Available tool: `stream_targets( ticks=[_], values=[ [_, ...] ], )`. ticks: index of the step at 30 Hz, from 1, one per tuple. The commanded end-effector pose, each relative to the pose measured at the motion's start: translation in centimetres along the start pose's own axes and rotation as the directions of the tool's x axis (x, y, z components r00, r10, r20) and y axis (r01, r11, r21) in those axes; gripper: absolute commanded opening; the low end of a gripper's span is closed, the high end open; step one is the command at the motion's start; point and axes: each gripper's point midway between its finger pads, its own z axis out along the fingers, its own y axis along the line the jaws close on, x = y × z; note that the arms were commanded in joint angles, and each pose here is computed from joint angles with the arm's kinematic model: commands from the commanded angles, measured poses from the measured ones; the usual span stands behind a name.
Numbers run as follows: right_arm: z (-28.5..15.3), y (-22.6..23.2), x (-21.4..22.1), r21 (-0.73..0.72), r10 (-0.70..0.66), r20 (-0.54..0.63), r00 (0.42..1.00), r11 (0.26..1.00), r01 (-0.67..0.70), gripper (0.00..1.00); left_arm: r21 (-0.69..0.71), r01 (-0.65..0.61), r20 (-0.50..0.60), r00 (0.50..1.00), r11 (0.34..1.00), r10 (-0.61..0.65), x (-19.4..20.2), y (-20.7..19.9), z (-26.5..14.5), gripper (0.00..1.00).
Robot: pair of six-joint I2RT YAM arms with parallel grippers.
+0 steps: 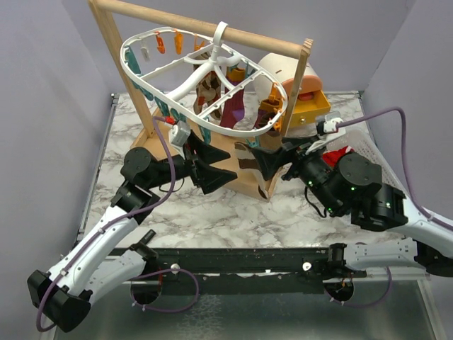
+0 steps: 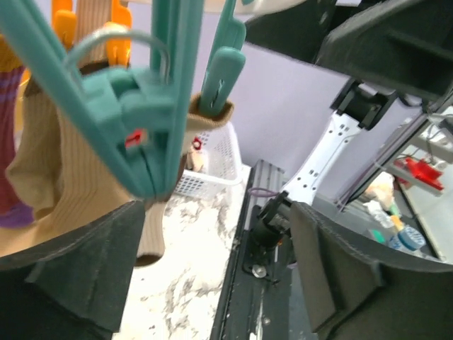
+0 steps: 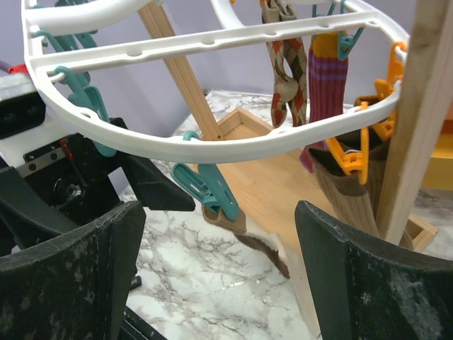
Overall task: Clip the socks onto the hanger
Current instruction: Clamp the sock onto the hanger.
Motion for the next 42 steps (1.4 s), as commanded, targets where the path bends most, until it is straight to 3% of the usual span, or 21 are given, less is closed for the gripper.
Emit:
stream_targets(
  ticks=[1, 4, 10, 19, 26, 30, 42],
  values=[
    [-2.3, -0.7, -0.9, -0.049, -0.018, -0.058, 0.998, 0.999, 0.015, 0.93, -0.096, -0.033, -0.046, 0.999, 0.995, 0.029, 1.6, 1.2, -1.6, 0.94],
    [-3.3, -0.8, -1.5, -0.082, -0.029, -0.077, 0.997, 0.996, 0.023, 0.93, -0.152, -0.042, -0.08, 0.996, 0.987, 0.03, 2.8, 1.8, -2.7, 0.99],
    [-3.3, 1.8, -4.2, -0.22, -0.106, -0.018, 0.994, 0.97, 0.1, 0.92, -0.324, -0.04, -0.085, 0.996, 0.945, 0.013, 5.1, 4.1, -5.3, 0.99],
    [-1.0, 7.8, -10.0, -0.358, -0.221, 0.251, 0.942, 0.883, 0.303, 0.89, -0.652, -0.04, -0.047, 0.999, 0.757, 0.012, 6.7, 8.8, -10.9, 0.99],
    [2.5, 11.3, -10.1, -0.342, -0.347, 0.324, 0.88, 0.824, 0.451, 0.81, -0.737, 0.011, -0.03, 0.998, 0.676, -0.049, 8.1, 10.7, -12.1, 0.99],
    [3.6, 12.3, -9.5, -0.335, -0.398, 0.351, 0.848, 0.792, 0.511, 0.79, -0.747, 0.028, -0.03, 0.997, 0.665, -0.076, 8.9, 11.1, -12.2, 0.98],
    [5.4, 10.9, -5.3, -0.292, -0.556, 0.238, 0.797, 0.741, 0.604, 0.59, -0.773, 0.03, -0.042, 0.994, 0.634, -0.099, 10.1, 12.0, -12.7, 0.98]
  ],
)
